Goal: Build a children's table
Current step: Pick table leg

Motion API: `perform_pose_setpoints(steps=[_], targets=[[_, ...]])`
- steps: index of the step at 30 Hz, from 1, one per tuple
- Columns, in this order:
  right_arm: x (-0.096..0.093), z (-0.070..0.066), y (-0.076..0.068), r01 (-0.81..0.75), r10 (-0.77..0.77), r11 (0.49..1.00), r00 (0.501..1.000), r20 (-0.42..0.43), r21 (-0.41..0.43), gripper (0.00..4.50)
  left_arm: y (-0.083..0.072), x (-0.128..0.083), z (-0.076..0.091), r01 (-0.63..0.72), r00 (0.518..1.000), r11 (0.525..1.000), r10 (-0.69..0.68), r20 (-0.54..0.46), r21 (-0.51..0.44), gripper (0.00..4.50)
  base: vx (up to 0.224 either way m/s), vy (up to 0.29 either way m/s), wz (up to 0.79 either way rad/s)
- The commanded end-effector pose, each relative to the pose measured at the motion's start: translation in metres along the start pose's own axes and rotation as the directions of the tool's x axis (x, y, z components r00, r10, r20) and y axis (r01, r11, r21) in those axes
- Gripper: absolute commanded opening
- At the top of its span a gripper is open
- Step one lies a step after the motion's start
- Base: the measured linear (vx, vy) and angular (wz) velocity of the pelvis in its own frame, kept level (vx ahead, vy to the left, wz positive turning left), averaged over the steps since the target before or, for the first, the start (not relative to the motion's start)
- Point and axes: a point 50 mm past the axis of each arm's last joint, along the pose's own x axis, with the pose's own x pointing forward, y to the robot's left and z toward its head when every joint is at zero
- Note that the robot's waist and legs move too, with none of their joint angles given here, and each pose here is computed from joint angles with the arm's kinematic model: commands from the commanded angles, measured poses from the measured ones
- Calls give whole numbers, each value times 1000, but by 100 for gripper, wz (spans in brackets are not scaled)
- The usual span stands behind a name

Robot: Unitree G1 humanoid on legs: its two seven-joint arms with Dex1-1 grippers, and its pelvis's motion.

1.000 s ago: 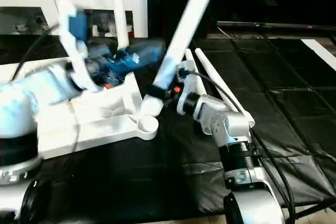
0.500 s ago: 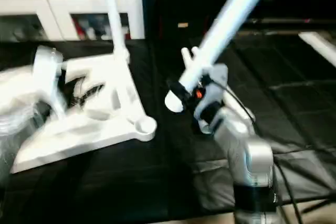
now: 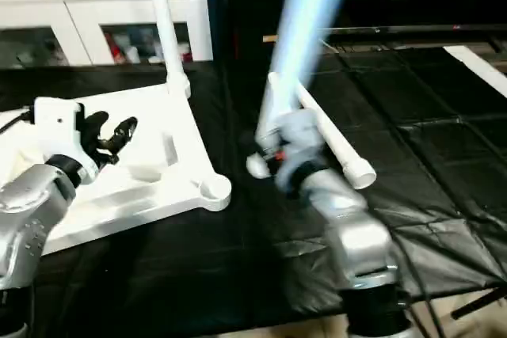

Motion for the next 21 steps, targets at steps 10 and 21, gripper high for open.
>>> perform_pose_setpoints(steps=[10, 21], targets=[[-7, 2, -5, -14, 9, 997, 998, 65, 71, 191, 2, 1, -3, 16, 1000, 1000, -16, -10, -21, 289, 29, -107, 27], [-18, -2, -13, -57, 50, 995, 996, 80, 85, 191, -20, -1, -11, 523, 850, 848, -509, -135, 90, 324, -16, 43, 2]])
